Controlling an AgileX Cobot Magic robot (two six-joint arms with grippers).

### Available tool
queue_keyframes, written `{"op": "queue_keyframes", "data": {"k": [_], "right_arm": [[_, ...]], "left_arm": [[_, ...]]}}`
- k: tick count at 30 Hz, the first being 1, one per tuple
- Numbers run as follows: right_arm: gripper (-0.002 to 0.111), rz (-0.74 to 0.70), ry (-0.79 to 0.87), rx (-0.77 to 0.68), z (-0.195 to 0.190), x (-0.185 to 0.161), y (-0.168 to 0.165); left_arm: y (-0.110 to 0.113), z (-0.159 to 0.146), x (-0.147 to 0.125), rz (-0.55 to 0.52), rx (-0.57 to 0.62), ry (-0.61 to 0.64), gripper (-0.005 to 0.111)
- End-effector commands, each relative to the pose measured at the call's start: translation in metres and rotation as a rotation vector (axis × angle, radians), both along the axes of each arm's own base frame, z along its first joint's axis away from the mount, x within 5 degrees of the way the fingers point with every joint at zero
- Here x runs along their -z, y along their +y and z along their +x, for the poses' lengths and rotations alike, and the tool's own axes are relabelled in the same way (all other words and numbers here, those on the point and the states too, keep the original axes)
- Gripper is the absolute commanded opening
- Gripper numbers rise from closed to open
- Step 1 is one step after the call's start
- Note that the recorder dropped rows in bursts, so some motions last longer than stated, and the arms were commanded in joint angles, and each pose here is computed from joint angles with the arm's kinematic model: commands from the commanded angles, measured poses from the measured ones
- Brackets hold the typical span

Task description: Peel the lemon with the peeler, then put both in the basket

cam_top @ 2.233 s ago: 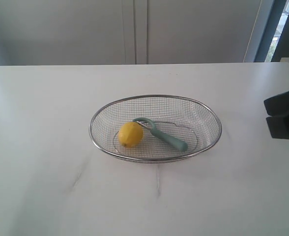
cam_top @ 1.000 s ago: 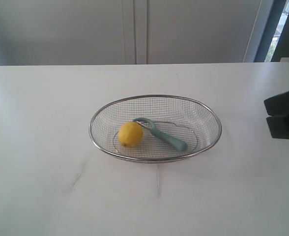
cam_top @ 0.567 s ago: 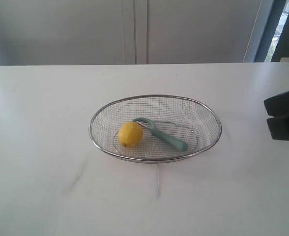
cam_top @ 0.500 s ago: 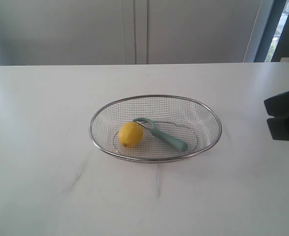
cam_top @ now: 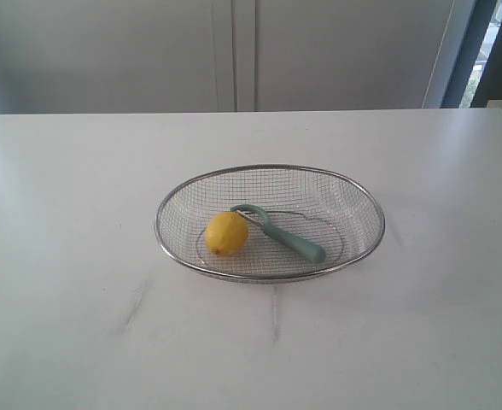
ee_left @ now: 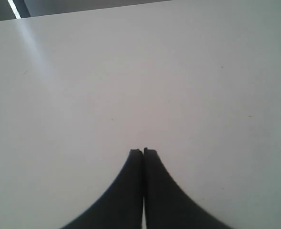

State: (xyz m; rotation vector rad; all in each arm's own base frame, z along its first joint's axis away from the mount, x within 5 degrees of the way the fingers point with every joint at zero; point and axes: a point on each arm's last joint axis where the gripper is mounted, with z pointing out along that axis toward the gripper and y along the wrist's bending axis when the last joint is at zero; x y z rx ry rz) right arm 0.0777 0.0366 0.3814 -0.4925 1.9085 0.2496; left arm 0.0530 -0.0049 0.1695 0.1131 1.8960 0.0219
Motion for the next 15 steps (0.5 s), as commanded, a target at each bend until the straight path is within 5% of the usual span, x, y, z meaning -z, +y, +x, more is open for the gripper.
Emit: {"op": "queue_keyframes", "data": {"k": [1,9,15], "right_arm": [[0.000,0.146,-0.129,0.139,-0.038,-0.011,-0.016],[0.000,0.438,-0.479,0.391,-0.088,-0.019,-0.026],[0.000,0.478,-0.428,0.393,-0.079,-0.002,-0.024]], "left_arm": [[0.000,0.000,0.000,0.001,-0.001,-0.004,0.000],[0.000,0.000,0.000,0.001,-0.001,-0.004,0.000],[0.000,0.000,0.000,0.001,-0.001,-0.004,0.000]]}}
